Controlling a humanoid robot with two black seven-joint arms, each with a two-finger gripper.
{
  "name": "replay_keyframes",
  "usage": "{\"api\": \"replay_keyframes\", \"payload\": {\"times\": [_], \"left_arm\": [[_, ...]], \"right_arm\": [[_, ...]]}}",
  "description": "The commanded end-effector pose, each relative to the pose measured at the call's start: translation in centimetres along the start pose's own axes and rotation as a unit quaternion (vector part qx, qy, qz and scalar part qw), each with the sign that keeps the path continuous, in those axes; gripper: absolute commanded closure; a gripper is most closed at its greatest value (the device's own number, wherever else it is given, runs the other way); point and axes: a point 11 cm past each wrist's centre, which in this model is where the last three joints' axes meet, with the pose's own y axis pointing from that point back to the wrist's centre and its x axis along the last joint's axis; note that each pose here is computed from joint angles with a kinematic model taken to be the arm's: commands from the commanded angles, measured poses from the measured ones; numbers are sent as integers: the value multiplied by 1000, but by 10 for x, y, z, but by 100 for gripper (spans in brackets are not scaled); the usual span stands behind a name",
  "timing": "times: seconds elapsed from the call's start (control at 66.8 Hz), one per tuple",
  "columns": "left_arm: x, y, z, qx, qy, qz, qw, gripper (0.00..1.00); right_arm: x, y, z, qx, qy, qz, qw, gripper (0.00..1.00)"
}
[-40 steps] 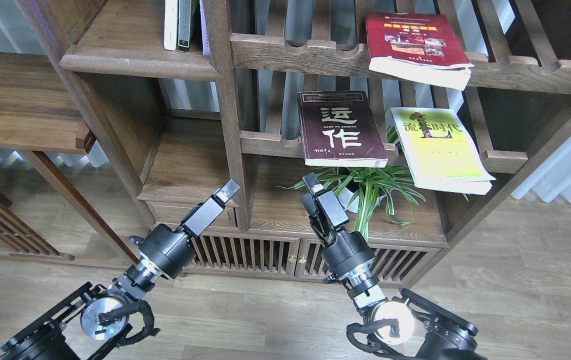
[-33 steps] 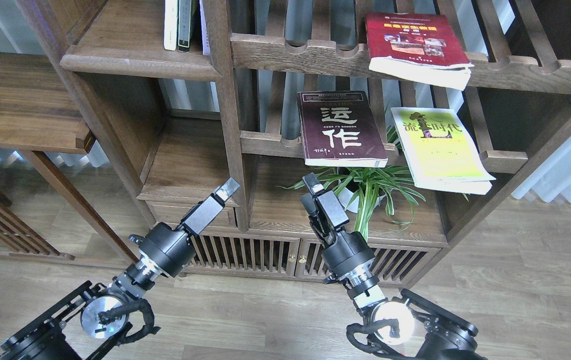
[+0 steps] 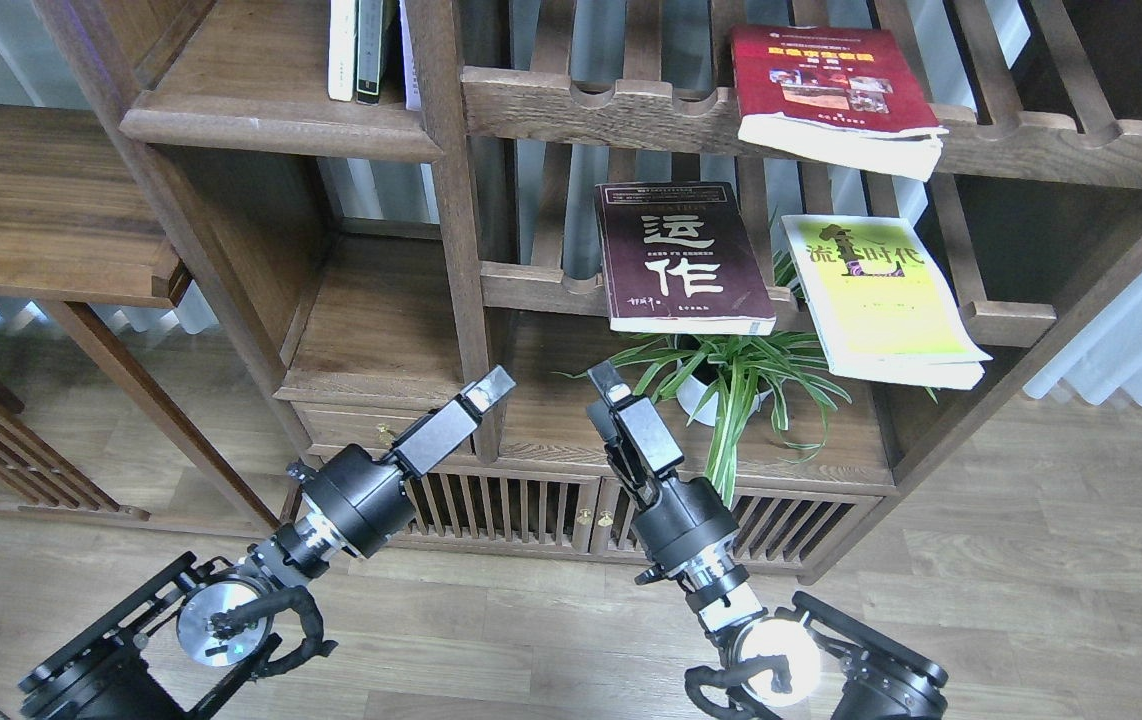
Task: Organize books on shelf
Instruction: 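Move the right gripper up toward the dark red book's lower edge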
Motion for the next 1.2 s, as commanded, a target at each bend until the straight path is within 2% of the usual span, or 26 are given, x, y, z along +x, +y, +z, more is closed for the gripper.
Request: {"api": "replay_keyframes", "payload": {"times": [0.0,0.135,0.24,0.569,0.689,1.183], "left_arm": [[-5,-6,-3,-2,5,-8,1000,0],[-2,-3,0,-7,3,-3,1000,0],[0,-1,2,-10,3,0,1000,0],[1,2,15,-28,-2,2,1000,0],[2,4,21,-40,-3,5,999,0],[9,13,5,-38,18,19,999,0]], "right_arm": [[-2,-3,-6,14,-3,-2,1000,1],[-11,-16,-4,46,-30,-16,998,1],[-12,-19,-21,72,-27,-19,997,1],[-6,-17,-33,94,-22,-10,995,1],[4,-10,-38,122,-22,6,992,1],[22,-6,-28,115,-29,70,991,1]]}}
